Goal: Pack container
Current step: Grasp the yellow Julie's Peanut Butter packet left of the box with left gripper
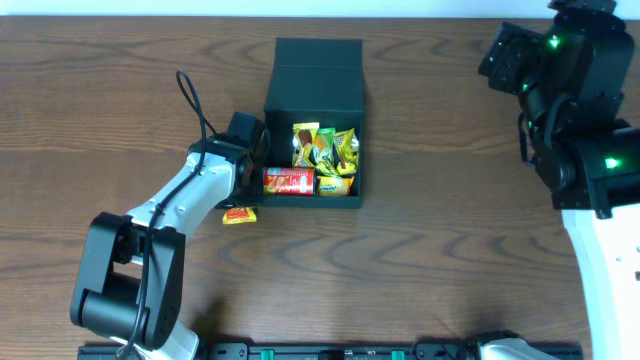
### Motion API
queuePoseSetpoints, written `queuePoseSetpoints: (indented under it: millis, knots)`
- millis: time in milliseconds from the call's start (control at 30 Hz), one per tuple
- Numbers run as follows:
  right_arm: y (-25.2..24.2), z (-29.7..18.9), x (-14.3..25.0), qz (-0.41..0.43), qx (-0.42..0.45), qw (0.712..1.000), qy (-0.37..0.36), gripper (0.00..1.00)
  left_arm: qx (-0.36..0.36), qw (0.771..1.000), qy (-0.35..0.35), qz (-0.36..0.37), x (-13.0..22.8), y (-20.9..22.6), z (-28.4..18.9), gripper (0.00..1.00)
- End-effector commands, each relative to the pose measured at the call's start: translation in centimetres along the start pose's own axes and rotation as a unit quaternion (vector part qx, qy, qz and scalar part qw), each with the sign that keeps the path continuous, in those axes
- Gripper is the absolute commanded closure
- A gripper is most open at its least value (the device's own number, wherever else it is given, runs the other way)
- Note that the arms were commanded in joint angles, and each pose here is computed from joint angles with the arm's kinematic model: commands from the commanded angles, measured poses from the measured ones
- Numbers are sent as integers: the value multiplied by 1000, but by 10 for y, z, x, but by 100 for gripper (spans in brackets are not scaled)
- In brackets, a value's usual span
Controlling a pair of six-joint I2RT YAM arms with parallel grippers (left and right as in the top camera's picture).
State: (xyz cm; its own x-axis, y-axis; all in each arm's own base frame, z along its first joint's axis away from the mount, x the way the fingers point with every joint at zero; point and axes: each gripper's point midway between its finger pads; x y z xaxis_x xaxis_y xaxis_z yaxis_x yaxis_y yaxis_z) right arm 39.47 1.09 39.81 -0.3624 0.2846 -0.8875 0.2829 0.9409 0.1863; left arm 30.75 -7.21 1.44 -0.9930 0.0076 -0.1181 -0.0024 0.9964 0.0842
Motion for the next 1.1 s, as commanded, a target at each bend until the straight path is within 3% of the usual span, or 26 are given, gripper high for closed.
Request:
queuePoseSetpoints:
  millis: [0,133,467,767,1067]
  knots:
    - [-4,0,-2,-5,6,1000,-2,20,-64,997,40,8,20,26,16,66]
    - [-4,0,-1,-5,7,1000,-1,20,-33,999,23,4,12,17,-1,64]
    - [-4,0,-1,-5,7,1000,0,20,6,997,-80,-2,-15,13,-62,42]
    - [-7,0,5,-10,12,1000,11,21,2,1000,-24,3,-5,23,-33,44]
    - [-7,0,6,-10,12,1000,13,21,90,994,6,57,4,6,-28,45]
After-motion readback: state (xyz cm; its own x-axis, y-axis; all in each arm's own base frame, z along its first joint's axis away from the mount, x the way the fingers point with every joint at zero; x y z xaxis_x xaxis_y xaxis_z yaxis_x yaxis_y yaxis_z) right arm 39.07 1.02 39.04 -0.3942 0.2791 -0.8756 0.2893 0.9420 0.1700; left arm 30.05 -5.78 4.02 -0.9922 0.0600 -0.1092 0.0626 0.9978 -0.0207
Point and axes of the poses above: each gripper's point midway between its finger pads, its own z axis out along the fingers, its own y axis along the line the jaws close on, x = y × z, and after that the axes turned 4 degrees about z, right-handed
